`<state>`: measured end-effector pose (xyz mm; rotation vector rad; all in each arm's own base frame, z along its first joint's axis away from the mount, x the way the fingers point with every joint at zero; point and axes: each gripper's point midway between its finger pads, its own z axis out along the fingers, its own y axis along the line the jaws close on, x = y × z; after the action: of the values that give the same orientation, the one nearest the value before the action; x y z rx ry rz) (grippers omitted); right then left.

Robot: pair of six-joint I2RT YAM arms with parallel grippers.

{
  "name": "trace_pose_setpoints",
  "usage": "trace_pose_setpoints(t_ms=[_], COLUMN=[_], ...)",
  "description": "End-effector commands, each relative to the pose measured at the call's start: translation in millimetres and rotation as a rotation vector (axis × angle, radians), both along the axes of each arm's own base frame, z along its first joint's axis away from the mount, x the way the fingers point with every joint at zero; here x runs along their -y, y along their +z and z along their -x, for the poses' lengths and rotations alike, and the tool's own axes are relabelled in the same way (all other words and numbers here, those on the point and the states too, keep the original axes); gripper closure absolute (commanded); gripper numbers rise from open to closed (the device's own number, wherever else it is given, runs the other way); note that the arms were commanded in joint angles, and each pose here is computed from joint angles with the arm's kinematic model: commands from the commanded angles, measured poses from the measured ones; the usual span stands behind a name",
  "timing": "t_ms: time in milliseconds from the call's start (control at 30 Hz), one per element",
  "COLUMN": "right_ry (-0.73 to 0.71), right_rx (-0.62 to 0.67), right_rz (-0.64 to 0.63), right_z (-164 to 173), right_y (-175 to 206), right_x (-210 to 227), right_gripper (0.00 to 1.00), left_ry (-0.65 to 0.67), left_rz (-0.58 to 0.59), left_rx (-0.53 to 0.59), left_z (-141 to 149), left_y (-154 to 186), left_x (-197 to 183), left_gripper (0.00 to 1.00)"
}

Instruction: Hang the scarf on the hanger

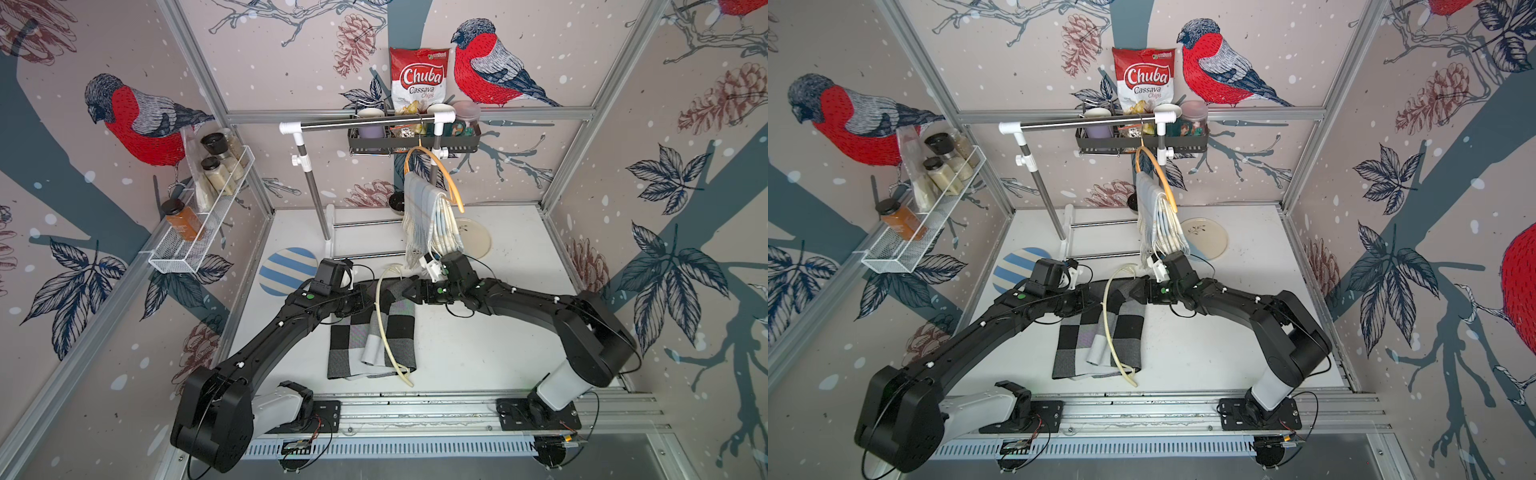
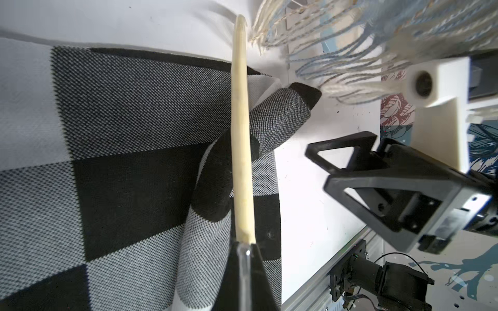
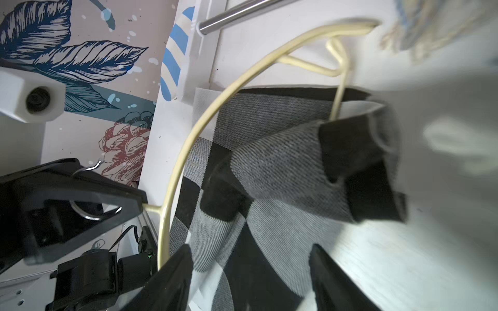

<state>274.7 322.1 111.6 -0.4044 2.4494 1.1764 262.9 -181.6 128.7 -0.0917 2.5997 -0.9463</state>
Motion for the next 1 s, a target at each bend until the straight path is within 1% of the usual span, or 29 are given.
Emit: trace_pose_setpoints(t_ms=[0, 67, 133, 267, 433, 567, 667, 800, 900, 967], right_ry=[-0.032, -0.053, -0.075, -0.059, -0.021, -0.001, 0.038, 0.165, 0.215, 0.204], right_rx=[0.028, 0.014, -0.015, 0.016, 0.047, 0.017, -0.002, 0.000, -0.007, -0.007], right_rz=[-0.005, 0.088, 0.152, 0.218, 0.212, 0.209, 0.158, 0.041, 0.039, 0.035], right_z=[-4, -6, -8, -9, -28, -45, -47, -36, -30, -31], right_y=[5, -16, -36, -47, -41, -45, -43, -32, -36, -36], right_x=[18, 26, 28, 11, -32, -58, -81, -111, -110, -96], right_gripper=[0.64, 0.70, 0.76, 0.78, 0.80, 0.83, 0.85, 0.83, 0.79, 0.75], left_ry=[0.011, 0.011, 0.005, -0.003, -0.012, -0.032, -0.040, -0.039, -0.037, -0.039], left_rz=[-0.038, -0.027, -0.017, -0.020, 0.002, 0.019, 0.022, 0.043, 0.048, 0.053], left_rx=[-0.042, -0.034, -0.032, -0.032, -0.039, -0.038, -0.042, -0.037, -0.037, -0.037], left_z=[7, 5, 5, 6, 6, 5, 7, 6, 4, 5], left_y=[-8, -4, -1, 1, 1, 4, 5, 7, 8, 8], left_x=[-7, -6, -4, -4, 0, 4, 5, 8, 9, 9], left_gripper=[1.00, 1.00, 1.00, 1.00, 1.00, 1.00, 1.00, 1.00, 1.00, 1.00])
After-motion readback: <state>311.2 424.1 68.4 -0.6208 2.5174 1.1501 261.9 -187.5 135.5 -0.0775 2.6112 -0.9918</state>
